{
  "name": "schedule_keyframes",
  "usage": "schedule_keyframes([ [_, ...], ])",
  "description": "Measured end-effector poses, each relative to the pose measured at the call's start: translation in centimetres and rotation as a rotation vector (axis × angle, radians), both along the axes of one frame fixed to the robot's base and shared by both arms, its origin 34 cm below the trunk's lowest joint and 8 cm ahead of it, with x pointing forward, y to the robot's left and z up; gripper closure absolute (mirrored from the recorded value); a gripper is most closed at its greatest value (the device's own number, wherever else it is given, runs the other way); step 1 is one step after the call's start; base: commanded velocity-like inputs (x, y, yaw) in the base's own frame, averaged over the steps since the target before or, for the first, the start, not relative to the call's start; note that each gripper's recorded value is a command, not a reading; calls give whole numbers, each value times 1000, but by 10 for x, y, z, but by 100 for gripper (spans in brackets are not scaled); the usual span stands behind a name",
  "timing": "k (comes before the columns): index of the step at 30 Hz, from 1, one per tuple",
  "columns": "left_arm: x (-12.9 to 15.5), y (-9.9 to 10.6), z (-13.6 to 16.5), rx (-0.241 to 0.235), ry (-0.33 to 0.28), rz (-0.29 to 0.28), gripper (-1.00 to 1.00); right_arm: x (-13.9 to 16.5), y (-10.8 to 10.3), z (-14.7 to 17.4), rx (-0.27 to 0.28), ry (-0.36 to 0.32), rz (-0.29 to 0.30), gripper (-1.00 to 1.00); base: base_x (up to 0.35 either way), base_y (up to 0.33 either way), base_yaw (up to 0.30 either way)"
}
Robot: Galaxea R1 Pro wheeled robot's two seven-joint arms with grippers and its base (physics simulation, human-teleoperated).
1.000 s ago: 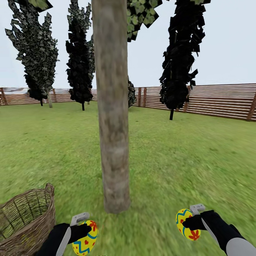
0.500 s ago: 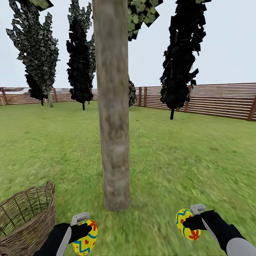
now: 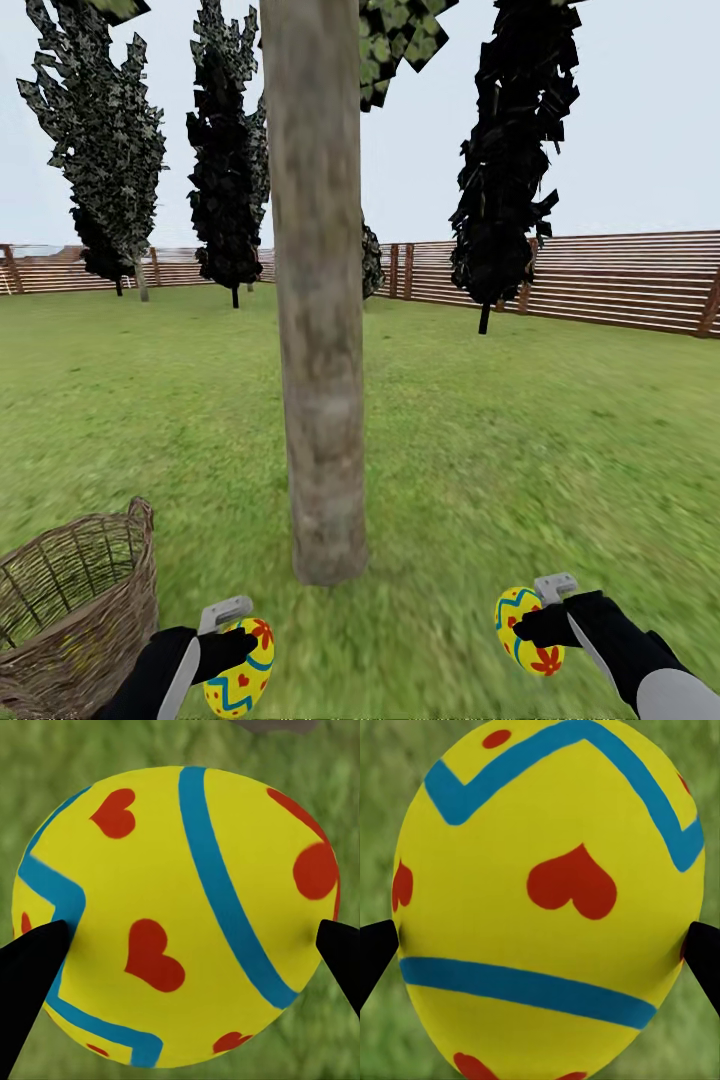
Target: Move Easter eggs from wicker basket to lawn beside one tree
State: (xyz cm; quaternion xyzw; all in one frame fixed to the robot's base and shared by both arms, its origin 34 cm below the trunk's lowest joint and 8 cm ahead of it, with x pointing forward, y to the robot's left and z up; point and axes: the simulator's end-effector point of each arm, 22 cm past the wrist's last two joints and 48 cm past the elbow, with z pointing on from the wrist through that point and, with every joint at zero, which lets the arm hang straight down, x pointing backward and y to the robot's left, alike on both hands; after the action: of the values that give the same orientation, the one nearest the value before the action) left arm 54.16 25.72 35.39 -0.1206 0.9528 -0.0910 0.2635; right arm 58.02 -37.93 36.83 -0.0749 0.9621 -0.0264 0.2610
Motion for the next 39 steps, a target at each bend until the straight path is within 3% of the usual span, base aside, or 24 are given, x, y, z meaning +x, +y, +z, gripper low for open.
schedule_keyframes([
  [33,-25,-4,-65,-5,122,-4,100,-24,2,-70,-1,123,5,100,0,0,0],
  [39,-25,-9,-65,-13,122,-6,100,-23,5,-71,1,123,7,100,0,0,0],
])
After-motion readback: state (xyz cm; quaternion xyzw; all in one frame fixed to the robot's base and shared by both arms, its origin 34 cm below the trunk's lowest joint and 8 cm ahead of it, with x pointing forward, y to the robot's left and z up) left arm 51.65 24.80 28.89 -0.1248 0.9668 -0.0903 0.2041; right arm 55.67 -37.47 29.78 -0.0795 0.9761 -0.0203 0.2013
